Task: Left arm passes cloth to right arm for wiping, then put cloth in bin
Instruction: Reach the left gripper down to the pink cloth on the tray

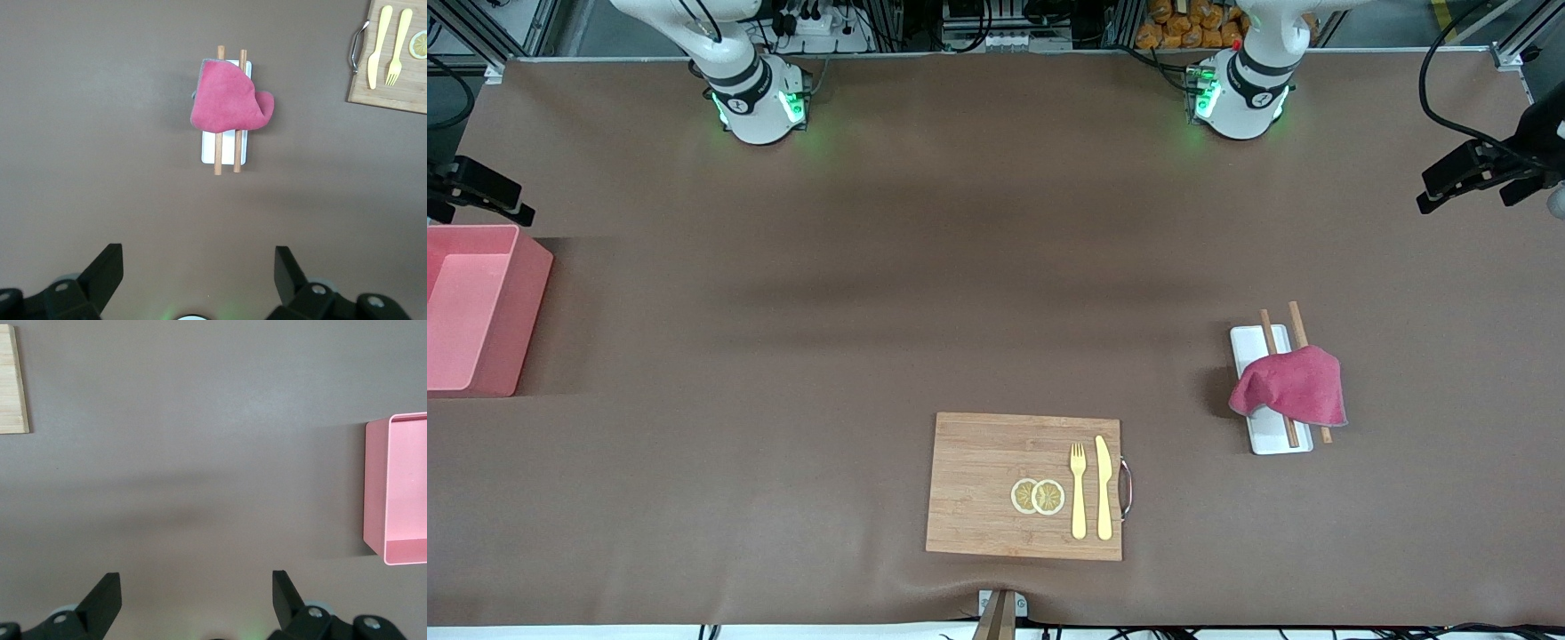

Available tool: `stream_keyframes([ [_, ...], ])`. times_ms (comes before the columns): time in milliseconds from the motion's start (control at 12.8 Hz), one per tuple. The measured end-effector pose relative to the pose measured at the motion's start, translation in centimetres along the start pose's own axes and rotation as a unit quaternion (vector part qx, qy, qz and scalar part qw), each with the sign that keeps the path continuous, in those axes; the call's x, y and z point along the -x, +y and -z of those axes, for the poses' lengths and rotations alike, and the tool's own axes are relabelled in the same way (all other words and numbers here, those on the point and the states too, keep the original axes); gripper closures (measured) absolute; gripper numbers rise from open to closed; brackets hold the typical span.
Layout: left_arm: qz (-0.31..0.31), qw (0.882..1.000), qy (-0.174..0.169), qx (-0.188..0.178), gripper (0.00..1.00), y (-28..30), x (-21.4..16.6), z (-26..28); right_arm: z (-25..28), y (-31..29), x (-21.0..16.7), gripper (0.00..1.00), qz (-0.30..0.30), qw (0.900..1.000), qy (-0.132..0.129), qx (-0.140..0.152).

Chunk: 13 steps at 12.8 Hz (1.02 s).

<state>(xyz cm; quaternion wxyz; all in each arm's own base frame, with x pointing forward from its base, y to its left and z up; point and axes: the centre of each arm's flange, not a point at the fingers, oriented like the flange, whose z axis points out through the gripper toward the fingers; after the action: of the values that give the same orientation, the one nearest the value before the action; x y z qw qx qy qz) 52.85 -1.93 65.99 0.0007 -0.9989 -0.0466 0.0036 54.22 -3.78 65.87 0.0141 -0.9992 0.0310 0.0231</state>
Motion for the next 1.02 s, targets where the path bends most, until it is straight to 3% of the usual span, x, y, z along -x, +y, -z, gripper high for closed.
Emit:
stream_keyframes([
  [470, 0.004, 1.000, -0.015, -0.001, 0.00, -0.7, -0.6, -1.4, 0.0, 0.0, 0.0, 0.00, 0.000, 1.000, 0.000, 0.000],
  [783, 0.007, 0.998, -0.055, 0.000, 0.00, -1.0, -4.5, -8.2, -0.1, -0.1, -0.1, 0.00, 0.001, 1.000, -0.001, 0.000],
  [1018, 0.008, 0.999, -0.050, 0.004, 0.00, -0.9, -7.4, -15.8, -0.4, -0.1, -0.2, 0.00, 0.001, 1.000, -0.004, 0.000],
])
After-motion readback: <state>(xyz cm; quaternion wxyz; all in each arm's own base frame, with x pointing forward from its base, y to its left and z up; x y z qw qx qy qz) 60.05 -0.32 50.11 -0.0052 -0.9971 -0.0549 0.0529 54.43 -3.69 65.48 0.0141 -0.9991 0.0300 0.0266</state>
